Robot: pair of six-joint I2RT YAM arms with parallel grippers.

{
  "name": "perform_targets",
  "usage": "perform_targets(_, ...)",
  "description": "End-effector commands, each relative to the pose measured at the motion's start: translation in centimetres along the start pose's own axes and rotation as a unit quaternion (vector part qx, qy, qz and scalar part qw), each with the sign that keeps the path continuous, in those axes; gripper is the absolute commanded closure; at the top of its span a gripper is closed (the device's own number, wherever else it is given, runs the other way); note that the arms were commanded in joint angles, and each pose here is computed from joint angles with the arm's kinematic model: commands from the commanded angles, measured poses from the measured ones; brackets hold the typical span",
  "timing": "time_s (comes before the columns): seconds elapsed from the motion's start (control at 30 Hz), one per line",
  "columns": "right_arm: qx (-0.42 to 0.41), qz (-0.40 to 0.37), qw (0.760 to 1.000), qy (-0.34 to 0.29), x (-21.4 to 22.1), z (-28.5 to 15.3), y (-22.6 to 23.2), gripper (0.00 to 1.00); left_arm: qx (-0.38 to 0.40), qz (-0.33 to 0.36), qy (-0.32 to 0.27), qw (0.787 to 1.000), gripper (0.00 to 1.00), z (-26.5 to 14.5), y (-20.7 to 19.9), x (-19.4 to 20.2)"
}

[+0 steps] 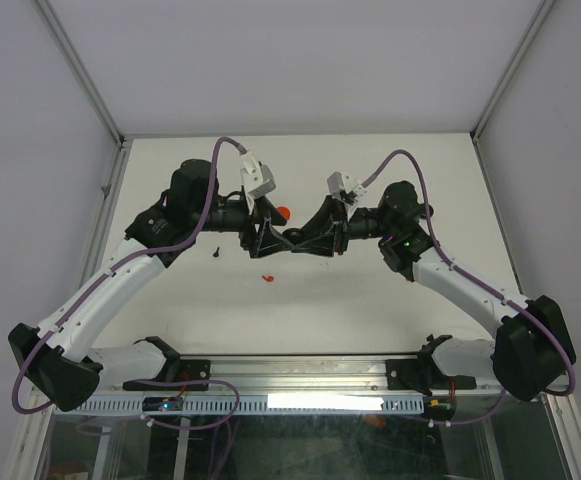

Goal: Insert the wireless bluetooth earbuds into the charging case
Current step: Open the charging case.

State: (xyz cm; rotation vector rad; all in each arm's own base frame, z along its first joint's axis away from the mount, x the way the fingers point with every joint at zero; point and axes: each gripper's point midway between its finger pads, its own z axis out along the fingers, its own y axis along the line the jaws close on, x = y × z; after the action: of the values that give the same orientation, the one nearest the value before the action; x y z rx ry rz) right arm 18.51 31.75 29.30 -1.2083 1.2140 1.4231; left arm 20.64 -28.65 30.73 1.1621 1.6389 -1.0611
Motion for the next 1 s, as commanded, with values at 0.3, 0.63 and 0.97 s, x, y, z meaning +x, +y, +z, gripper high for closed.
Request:
perform_targets(0.3,-0.026,-0.039,0.999,-0.013,-1.6,0.1,1.7,1.0,-0.064,-0.004,-0.055,0.996,0.38,-0.9,2.4,-2.5)
perform_targets(0.63,-0.032,-0.037,0.999,-0.004,-0.8,0.0,1.9,1.0,-0.037,-0.03,-0.068,0.997,0.37,-1.7,2.7,-2.8)
perform_targets(0.97,-0.029,-0.039,0.999,-0.004,-0.8,0.0,2.0,1.0,-0.048,-0.05,-0.069,0.995,0.36,-1.8,3.7,-2.6)
